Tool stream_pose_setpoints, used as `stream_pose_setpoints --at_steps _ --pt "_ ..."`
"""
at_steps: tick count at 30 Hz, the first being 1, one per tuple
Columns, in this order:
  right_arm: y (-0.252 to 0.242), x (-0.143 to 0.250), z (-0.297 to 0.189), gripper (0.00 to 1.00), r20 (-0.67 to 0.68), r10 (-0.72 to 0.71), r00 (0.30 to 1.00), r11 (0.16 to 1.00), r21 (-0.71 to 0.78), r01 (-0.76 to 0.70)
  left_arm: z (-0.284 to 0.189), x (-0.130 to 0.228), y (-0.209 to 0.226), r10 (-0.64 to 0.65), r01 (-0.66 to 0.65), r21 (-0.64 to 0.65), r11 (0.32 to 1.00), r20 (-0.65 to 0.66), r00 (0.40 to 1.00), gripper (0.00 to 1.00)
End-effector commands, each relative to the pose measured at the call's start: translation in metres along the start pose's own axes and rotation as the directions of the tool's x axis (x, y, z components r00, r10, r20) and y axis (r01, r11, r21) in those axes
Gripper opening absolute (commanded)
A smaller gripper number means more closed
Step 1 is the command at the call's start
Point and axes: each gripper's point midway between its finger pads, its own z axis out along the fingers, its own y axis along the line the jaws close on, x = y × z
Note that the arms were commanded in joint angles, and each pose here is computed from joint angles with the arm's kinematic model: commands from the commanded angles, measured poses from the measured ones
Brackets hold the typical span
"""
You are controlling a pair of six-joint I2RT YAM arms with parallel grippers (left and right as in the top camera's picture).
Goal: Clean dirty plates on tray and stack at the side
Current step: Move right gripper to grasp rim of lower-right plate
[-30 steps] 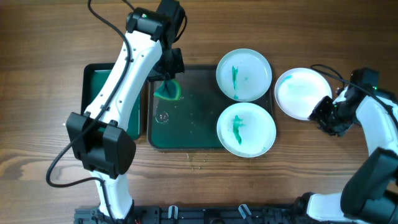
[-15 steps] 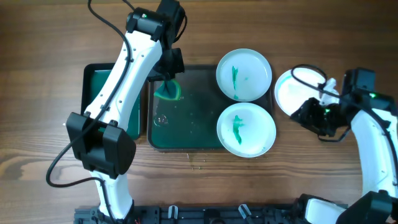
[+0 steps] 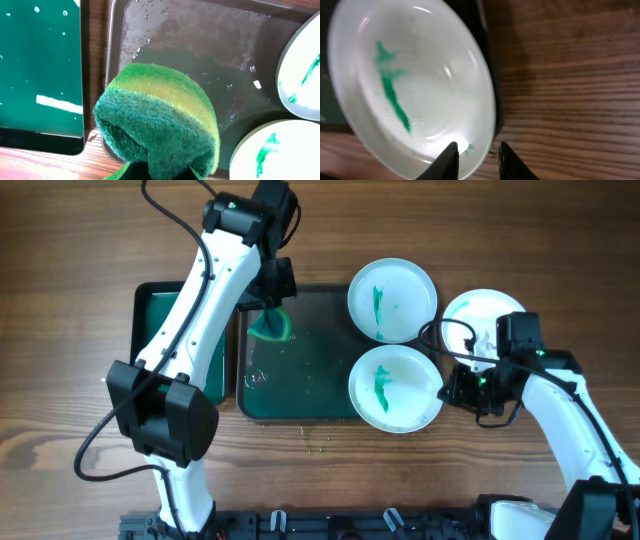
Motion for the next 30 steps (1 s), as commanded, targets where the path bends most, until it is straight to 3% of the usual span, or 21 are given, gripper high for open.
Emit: stream_pose_setpoints --at_steps 1,15,22,30 --pt "-0.015 0.006 0.009 0.28 0.01 0.024 1.0 0.998 0.063 -0.024 -0.009 0.002 -0.002 -0.011 0.011 0.022 1.0 0.014 1.0 0.04" --pt "-0.011 0.0 0.023 0.28 0.05 -0.005 0.999 1.0 0.026 0.004 -0.009 0.002 -0.002 -0.011 0.011 0.022 1.0 0.014 1.0 0.04" --pt "-0.008 0.002 0.025 0.15 0.033 -0.002 0.999 1.0 0.01 0.002 -0.009 0.002 -0.002 -0.011 0.011 0.022 1.0 0.014 1.0 0.04" --pt "0.005 0.007 0.03 0.14 0.014 -0.025 1.0 1.0 -0.013 0.025 -0.009 0.002 -0.002 -0.011 0.011 0.023 1.0 0.015 1.0 0.04"
